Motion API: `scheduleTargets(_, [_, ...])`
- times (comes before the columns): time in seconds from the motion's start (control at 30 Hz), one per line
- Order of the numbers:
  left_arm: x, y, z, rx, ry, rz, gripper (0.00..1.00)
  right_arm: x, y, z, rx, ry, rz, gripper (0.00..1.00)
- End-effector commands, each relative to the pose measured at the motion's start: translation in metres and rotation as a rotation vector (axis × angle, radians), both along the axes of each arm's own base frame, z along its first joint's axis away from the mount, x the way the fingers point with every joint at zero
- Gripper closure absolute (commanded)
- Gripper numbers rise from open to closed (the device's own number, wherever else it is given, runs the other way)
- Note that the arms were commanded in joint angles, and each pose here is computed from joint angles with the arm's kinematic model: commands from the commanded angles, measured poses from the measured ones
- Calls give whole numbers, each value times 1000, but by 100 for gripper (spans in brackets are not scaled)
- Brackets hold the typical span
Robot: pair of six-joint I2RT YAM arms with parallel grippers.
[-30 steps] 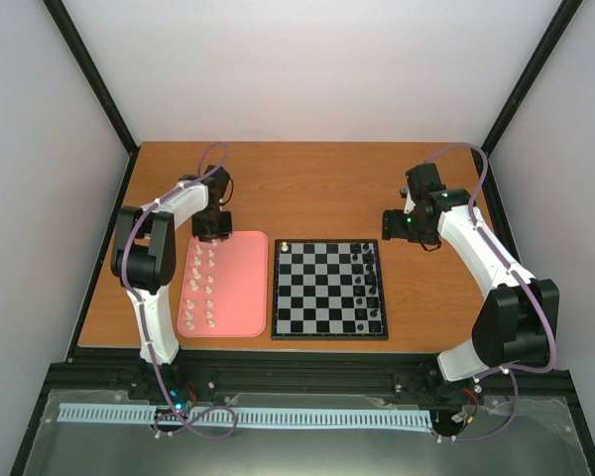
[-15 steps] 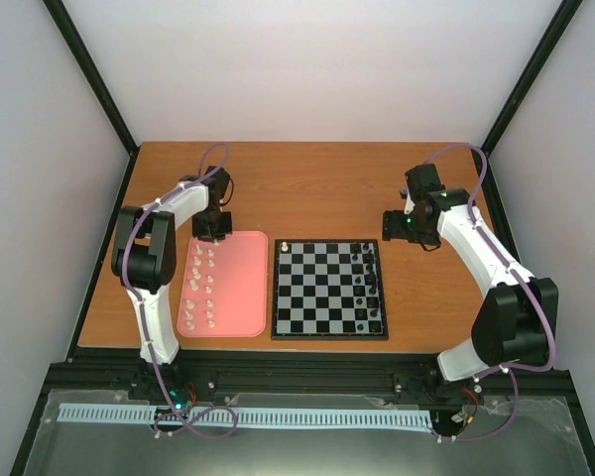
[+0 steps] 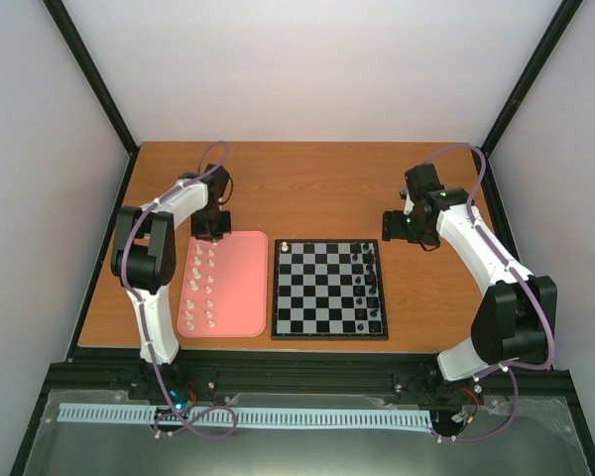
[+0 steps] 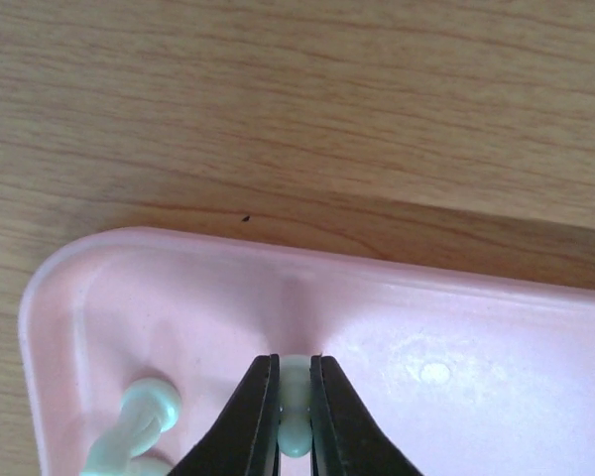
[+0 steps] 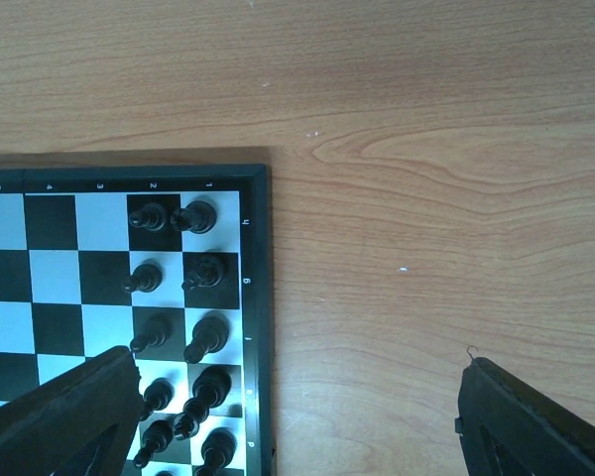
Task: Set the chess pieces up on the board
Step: Pick up the chess piece from the storage box, then place the chess piece on the chessboard.
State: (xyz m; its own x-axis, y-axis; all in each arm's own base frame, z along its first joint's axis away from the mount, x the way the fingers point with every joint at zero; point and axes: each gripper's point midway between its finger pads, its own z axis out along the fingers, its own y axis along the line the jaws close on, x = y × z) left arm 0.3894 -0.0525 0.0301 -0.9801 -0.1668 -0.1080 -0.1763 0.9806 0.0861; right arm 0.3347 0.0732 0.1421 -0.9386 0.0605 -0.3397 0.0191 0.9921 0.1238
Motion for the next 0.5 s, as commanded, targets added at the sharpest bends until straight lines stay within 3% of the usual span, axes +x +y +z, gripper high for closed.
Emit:
scheduleTargets(0.0, [11, -7, 53, -35, -78, -7, 99, 5, -3, 3, -2, -14, -10, 0])
scheduleTargets(0.23, [13, -60, 112, -112, -158, -78, 99, 7, -5, 3, -13, -24, -16, 0])
scheduleTargets(0.47, [-1, -157, 122, -209, -153, -185, 99, 6, -9, 5, -18, -31, -33, 0])
